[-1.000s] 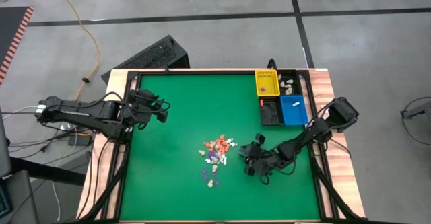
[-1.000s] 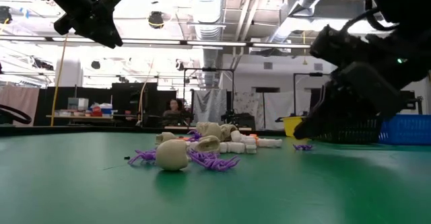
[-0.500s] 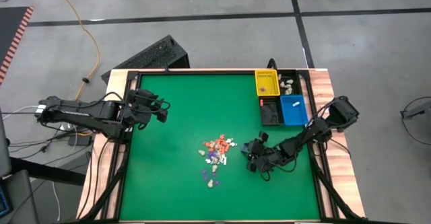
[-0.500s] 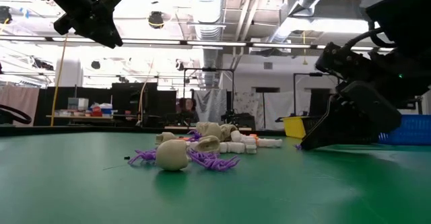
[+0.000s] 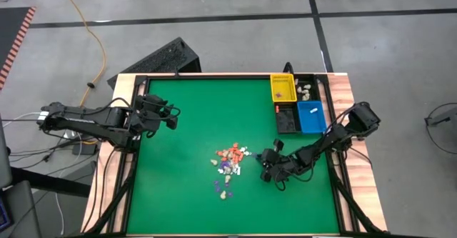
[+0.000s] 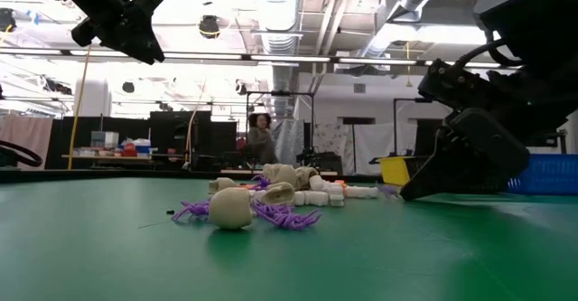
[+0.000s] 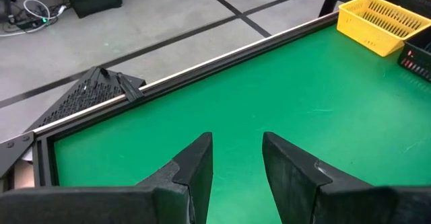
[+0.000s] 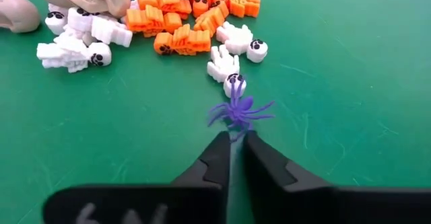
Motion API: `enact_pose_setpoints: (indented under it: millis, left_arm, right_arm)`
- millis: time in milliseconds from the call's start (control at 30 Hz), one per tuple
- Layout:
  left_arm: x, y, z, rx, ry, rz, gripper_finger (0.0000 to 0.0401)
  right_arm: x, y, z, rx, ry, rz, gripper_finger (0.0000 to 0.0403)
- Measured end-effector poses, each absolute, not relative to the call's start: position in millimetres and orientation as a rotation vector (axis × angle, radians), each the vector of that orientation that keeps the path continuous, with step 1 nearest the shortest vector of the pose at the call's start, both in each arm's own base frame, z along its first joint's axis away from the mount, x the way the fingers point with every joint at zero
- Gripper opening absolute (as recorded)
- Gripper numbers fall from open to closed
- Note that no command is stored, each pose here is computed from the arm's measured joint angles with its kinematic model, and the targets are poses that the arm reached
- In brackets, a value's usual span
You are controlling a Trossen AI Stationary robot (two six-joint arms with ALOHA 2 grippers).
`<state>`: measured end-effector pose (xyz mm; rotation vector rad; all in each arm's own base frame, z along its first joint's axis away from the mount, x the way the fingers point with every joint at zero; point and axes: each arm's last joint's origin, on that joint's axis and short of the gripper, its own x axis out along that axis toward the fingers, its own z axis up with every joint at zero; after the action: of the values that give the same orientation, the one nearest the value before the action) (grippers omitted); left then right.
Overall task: Sort Halloween decoration
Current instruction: Put the purple spider toy into the yellow basket
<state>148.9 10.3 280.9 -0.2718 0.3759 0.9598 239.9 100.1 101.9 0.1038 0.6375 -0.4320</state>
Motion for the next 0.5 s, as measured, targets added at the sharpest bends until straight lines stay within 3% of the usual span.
enact_pose_setpoints:
  millis: [200,500]
  left_arm:
    - [148.9,10.3,280.9,-0.272,0.376,0.960,0.0121]
    - [148.9,10.3,280.8,-0.272,0.377,0.959,0.0121]
  right_arm:
    - [239.9,100.0,101.9,0.102,0.638,-0.434,0.0010]
    - [247.8,100.9,108.0,0.147,0.615,-0.453,0.0005]
